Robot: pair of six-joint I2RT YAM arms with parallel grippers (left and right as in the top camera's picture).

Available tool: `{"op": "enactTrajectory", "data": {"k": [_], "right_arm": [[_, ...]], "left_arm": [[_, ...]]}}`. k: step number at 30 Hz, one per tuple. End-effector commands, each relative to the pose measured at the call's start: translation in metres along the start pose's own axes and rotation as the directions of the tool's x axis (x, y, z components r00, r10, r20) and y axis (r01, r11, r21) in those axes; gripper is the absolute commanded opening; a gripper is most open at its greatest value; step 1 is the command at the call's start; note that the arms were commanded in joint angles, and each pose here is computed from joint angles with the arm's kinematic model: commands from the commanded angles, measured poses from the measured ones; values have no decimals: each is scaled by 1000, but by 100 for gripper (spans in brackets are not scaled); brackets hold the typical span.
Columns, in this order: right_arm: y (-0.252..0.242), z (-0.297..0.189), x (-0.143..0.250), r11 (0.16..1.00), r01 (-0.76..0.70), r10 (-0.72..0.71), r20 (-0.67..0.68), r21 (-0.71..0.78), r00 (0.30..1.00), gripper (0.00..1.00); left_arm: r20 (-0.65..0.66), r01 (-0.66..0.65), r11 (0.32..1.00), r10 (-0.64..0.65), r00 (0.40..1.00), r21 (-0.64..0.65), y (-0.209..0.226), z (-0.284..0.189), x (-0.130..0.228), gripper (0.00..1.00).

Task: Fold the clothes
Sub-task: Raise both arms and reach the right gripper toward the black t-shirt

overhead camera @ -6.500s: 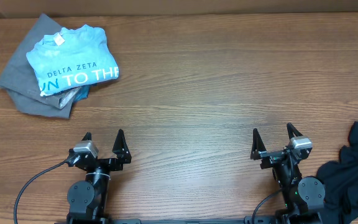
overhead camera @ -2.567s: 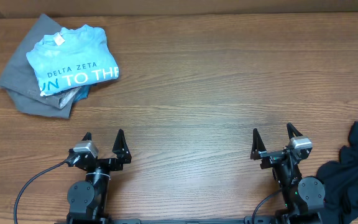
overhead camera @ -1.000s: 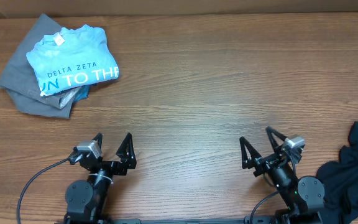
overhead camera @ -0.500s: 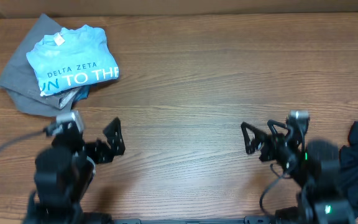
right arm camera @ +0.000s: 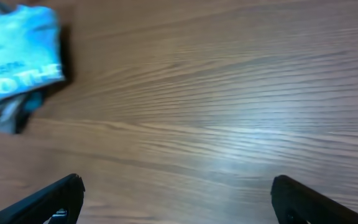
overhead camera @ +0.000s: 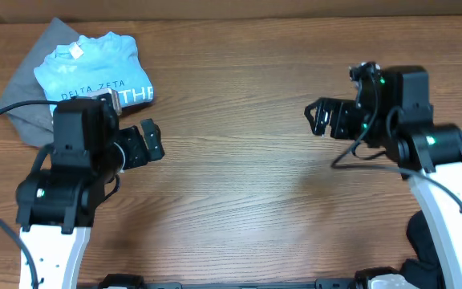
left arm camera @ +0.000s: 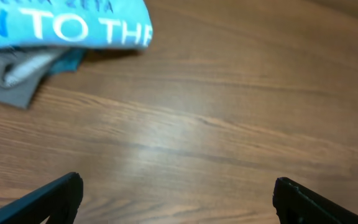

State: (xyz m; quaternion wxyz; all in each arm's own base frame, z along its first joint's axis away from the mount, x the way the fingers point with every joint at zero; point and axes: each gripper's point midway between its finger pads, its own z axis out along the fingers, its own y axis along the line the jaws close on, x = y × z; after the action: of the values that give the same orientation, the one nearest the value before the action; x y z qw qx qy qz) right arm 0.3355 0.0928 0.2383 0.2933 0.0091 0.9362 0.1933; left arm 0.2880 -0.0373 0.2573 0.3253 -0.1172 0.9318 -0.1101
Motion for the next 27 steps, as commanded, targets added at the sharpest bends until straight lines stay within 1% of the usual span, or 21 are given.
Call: {"op": "enactTrajectory", "data": {"k": [1,2,5,8,9,10,11,13,16,19,22,24,27], "right_arm": [[-42,0,-12,979,-95,90,37,181,995,100],[-65,-2,-13,951,-199,190,62,237,980,100],[-126,-14,-17,855,-387,359,145,344,922,100],[-197,-31,-12,704,-569,511,253,425,821,99],[-223,-37,-9,643,-631,561,294,434,774,96],[-241,-41,-7,598,-672,592,324,437,738,94],[-270,-46,-3,534,-724,627,371,436,685,90],[-303,-50,2,462,-776,656,423,430,625,89],[-349,-46,15,382,-817,687,459,433,564,89],[-375,-29,35,329,-821,722,436,466,537,90],[-399,-17,55,268,-801,725,435,535,533,93],[-411,-11,62,266,-780,719,423,566,552,93],[-420,-2,69,258,-766,718,413,589,560,93]], "left_arm": [[-26,-20,998,22,999,54,-10,1,-1,100],[-31,-20,998,21,999,53,-10,2,0,100],[-29,-19,999,21,999,49,-10,2,-1,100],[-27,-20,999,21,999,50,-10,2,-2,100],[-27,-20,999,21,999,50,-10,2,-2,100],[-28,-20,999,21,999,50,-10,2,-1,100],[-29,-20,999,21,999,50,-10,2,-1,100],[-28,-19,999,21,999,50,-10,2,-1,100],[-29,-19,999,21,999,50,-10,2,-1,100],[-30,-19,999,21,999,49,-9,2,-1,100],[-30,-19,999,21,999,49,-9,2,-1,100],[-31,-19,999,20,999,49,-9,2,-1,100],[-36,-19,999,20,999,47,-9,2,0,100]]}}
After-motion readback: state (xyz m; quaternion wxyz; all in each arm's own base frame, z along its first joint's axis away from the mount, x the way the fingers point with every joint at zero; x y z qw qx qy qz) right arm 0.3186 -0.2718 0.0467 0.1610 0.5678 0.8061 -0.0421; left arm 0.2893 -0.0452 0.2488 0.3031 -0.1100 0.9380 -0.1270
